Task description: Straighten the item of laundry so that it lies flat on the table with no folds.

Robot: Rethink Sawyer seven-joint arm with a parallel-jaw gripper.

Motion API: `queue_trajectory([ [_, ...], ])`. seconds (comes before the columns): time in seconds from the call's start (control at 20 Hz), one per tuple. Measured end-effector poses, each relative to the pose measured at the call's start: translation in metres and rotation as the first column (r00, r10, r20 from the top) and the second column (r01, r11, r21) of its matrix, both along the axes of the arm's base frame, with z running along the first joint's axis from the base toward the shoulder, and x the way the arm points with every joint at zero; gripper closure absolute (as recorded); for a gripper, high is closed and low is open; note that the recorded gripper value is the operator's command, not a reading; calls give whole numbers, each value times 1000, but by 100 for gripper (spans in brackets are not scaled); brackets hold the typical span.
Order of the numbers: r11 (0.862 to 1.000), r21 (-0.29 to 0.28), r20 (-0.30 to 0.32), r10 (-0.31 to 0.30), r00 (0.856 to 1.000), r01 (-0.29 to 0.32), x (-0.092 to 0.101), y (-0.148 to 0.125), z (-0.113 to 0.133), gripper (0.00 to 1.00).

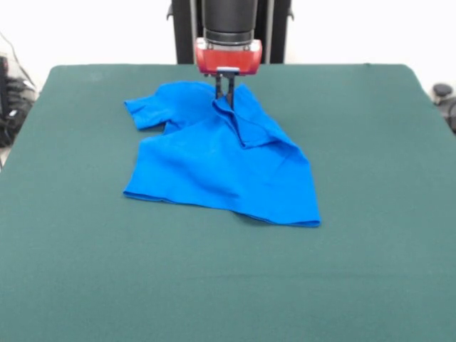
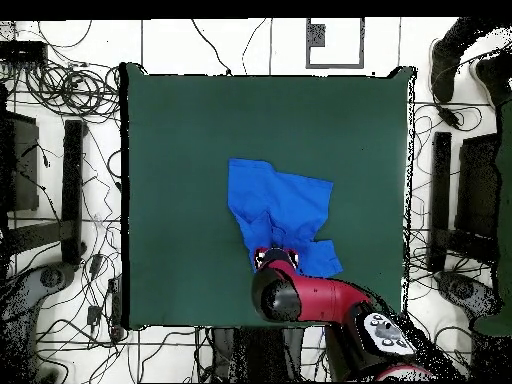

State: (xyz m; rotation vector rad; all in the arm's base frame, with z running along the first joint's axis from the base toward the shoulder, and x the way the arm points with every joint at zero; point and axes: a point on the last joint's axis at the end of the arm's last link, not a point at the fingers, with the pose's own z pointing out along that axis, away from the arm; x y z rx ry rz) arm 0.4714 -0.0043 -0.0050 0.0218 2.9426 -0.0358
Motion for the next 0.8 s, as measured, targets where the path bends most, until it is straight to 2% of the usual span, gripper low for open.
queue_trajectory([
  [0.8, 1000, 3, 10, 3, 1000, -3, 4, 2, 3, 100],
])
